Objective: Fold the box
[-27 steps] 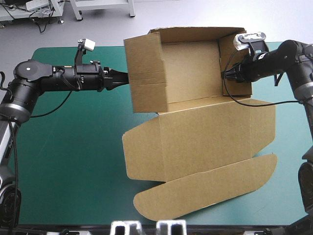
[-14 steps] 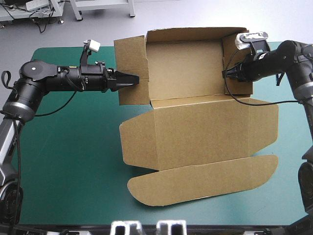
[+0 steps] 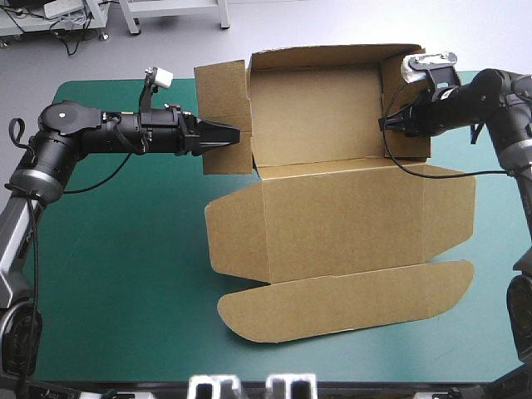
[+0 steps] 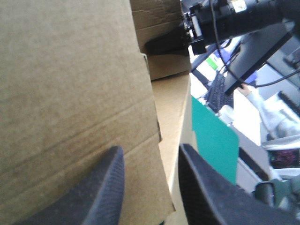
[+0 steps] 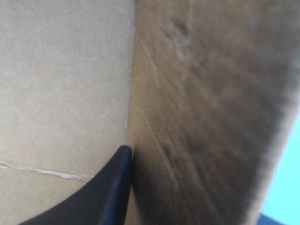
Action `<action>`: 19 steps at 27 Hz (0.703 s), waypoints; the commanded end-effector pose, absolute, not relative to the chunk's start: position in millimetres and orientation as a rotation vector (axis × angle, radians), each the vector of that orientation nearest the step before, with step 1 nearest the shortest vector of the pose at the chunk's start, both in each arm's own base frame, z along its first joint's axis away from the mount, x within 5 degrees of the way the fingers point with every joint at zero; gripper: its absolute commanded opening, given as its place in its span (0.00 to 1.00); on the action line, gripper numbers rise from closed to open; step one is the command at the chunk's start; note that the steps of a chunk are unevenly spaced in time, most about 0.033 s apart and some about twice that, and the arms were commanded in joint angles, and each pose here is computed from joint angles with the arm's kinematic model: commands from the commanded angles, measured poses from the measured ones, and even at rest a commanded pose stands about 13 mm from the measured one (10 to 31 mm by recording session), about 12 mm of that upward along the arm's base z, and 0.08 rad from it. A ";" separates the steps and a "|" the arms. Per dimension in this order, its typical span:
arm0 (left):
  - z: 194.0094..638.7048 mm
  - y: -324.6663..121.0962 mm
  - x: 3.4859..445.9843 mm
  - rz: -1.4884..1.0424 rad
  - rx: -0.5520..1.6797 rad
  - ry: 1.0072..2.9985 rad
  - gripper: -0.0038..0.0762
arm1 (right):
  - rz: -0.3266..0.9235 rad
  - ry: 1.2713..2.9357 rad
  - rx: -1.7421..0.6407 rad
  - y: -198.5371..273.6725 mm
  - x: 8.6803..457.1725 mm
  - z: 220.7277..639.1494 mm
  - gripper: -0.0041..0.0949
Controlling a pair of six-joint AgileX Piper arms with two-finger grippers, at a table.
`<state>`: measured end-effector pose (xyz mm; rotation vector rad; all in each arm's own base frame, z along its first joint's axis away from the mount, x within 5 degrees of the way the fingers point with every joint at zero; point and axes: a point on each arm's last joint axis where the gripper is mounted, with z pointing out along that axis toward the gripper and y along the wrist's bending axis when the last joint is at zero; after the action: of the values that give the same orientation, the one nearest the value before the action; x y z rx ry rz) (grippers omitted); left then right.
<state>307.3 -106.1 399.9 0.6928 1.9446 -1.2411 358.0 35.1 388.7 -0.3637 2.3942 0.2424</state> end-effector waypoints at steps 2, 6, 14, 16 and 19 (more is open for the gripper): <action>424.9 -96.8 305.9 -0.979 0.650 1.952 0.40 | 0.266 2.296 -0.341 37.3 348.6 414.3 0.02; 431.4 -79.2 309.2 -0.643 0.594 2.036 0.40 | 0.264 2.305 -0.342 36.5 348.2 413.7 0.02; 441.3 -44.4 297.6 -0.153 0.486 2.171 0.40 | 0.270 2.320 -0.357 37.1 346.8 412.6 0.02; 436.9 -33.5 299.0 -0.023 0.421 2.221 0.40 | 0.276 2.331 -0.363 37.4 345.9 412.0 0.02; 421.9 -21.5 306.2 0.114 0.321 2.287 0.40 | 0.338 2.345 -0.413 42.2 342.6 411.1 0.02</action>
<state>309.2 -29.4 408.7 0.4197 2.3531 0.0223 353.6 36.3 385.3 -0.3938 2.4490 0.2655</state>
